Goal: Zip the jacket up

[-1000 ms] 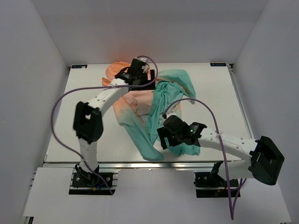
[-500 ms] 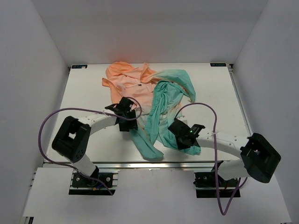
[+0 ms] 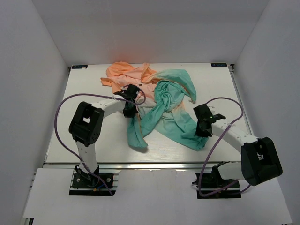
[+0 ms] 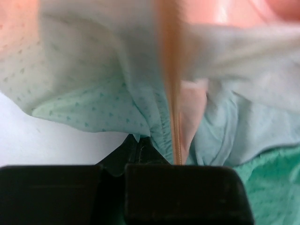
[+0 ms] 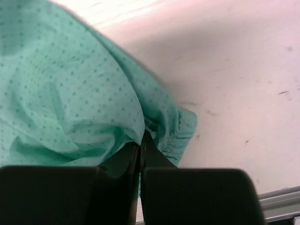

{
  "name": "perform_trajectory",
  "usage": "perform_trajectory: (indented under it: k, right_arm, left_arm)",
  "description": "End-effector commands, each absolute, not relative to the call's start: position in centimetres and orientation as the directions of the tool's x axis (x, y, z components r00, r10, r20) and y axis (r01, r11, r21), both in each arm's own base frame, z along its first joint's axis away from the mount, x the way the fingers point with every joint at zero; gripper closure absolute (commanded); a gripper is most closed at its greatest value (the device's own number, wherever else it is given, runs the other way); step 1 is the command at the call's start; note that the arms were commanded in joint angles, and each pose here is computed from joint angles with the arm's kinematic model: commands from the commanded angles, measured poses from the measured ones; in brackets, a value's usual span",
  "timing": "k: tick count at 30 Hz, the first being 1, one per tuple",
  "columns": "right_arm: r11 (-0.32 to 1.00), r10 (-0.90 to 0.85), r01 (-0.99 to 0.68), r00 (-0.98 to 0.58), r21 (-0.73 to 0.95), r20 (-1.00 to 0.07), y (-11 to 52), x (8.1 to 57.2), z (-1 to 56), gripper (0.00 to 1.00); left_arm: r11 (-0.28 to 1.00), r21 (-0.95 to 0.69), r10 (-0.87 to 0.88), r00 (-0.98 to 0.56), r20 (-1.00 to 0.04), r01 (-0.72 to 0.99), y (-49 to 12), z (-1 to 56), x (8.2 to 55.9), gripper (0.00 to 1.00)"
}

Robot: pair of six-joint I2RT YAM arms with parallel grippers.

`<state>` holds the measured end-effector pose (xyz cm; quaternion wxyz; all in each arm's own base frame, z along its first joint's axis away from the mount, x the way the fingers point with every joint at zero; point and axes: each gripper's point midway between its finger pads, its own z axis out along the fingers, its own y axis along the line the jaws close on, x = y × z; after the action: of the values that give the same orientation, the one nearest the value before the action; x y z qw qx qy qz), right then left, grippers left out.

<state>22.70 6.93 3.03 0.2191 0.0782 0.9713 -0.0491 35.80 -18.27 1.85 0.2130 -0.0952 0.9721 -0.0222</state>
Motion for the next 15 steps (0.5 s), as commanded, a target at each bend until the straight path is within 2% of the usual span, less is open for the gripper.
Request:
perform_trajectory:
  k: [1, 6, 9, 12, 15]
  right_arm:
    - [0.975, 0.179, 0.218, -0.867, -0.032, -0.465, 5.6, 25.7, 4.1, 1.0]
    - [0.945, 0.258, 0.323, -0.836, -0.055, -0.485, 1.7, 29.3, 4.5, 1.0]
    - [0.917, 0.333, 0.398, -0.809, -0.035, -0.484, -0.7, 30.9, 4.8, 1.0]
    - [0.912, 0.362, 0.41, -0.783, 0.017, -0.507, -1.4, 32.4, 5.7, 1.0]
    - [0.908, 0.364, 0.418, -0.765, 0.021, -0.531, -1.8, 33.1, 7.1, 1.0]
  left_arm:
    - [0.966, 0.016, -0.231, -0.884, -0.407, -0.26, -14.1, 0.7, 37.8, 1.0]
    - [0.964, -0.026, -0.255, -0.882, -0.396, -0.266, -12.8, 1.5, 40.7, 1.0]
    - [0.966, -0.021, -0.244, -0.891, -0.384, -0.256, -12.4, 1.8, 39.9, 1.0]
    - [0.969, -0.061, -0.244, -0.89, -0.385, -0.239, -12.7, 3.2, 38.7, 0.92]
    - [0.963, -0.071, -0.269, -0.886, -0.378, -0.261, -12.0, 4.9, 36.2, 0.77]
